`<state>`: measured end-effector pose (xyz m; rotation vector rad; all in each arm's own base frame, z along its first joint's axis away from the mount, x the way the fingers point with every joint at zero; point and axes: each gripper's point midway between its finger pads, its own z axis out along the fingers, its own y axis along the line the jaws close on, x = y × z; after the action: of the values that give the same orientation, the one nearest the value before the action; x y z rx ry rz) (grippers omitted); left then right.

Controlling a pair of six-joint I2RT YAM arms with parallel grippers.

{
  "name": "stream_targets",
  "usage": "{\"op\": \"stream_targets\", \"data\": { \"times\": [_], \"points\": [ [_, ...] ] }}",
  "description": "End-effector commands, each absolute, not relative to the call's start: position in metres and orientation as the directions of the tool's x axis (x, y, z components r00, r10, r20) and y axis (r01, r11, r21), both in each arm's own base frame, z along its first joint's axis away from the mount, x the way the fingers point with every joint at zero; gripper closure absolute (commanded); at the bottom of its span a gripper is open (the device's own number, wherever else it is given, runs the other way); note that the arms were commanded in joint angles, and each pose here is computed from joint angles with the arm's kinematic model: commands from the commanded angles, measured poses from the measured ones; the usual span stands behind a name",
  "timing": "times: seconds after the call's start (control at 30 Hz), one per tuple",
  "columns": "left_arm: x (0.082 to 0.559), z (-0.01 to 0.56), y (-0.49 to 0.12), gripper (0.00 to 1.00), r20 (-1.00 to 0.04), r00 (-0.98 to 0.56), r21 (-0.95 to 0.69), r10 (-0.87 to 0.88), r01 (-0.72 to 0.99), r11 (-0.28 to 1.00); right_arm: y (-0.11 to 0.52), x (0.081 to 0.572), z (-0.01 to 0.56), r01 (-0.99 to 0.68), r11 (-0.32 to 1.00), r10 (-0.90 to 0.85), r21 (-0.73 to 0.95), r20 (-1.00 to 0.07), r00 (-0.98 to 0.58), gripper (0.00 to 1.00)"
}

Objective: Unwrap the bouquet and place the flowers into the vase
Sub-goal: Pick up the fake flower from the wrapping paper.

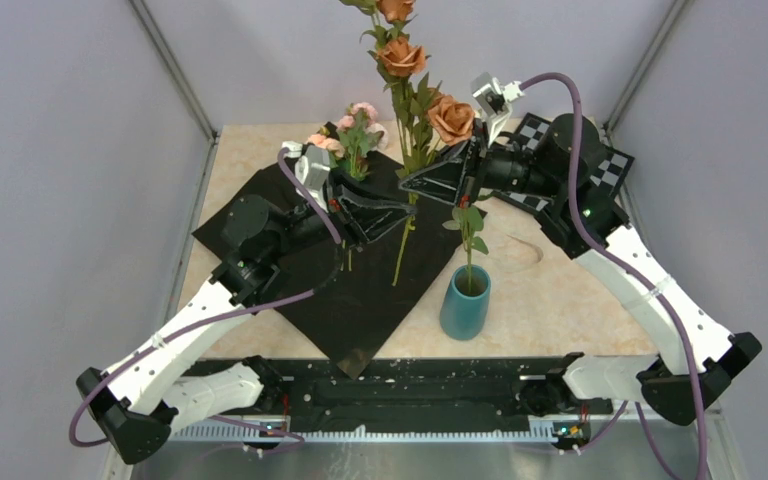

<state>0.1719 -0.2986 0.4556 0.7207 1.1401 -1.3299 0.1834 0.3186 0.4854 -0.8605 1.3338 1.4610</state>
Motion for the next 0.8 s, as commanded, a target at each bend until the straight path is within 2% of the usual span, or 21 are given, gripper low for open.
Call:
{"op": "stream_targets", "data": {
  "times": [0.0, 0.07, 0.2, 0.4, 0.63, 0.77],
  "points": [
    [0.166, 0.472, -0.292, 0.69, -0.927, -0.051, -0.127, -0.373, 0.975, 0.182, 0.300, 0.175, 0.516, -0.975, 0.121, 0.221, 0.185, -0.963, -0.155, 1.00],
    [0.171, 0.469, -0.290, 0.44, -0.930, -0.054, -0.140, -0.364, 0.967, 0.214, 0.294, 0.175, 0.516, -0.975, 0.158, 0.208, 0.158, -0.970, -0.124, 1.00],
    [0.188, 0.454, -0.287, 0.03, -0.941, -0.095, -0.200, -0.326, 0.931, 0.305, 0.281, 0.171, 0.518, -0.972, 0.213, 0.176, 0.103, -0.982, -0.066, 1.00],
    [0.199, 0.439, -0.284, 0.01, -0.949, -0.137, -0.234, -0.284, 0.908, 0.346, 0.259, 0.171, 0.510, -0.945, 0.322, 0.105, 0.056, -0.994, -0.023, 1.00],
    [0.260, 0.401, -0.234, 0.01, -0.910, -0.256, -0.399, -0.327, 0.756, 0.519, 0.229, 0.166, 0.509, -0.895, 0.445, 0.059, 0.023, -0.998, 0.003, 1.00],
    [0.293, 0.364, -0.198, 0.01, -0.888, -0.318, -0.459, -0.331, 0.573, 0.679, 0.210, 0.167, 0.501, -0.851, 0.524, 0.045, 0.035, -0.999, -0.013, 1.00]
  ]
}}
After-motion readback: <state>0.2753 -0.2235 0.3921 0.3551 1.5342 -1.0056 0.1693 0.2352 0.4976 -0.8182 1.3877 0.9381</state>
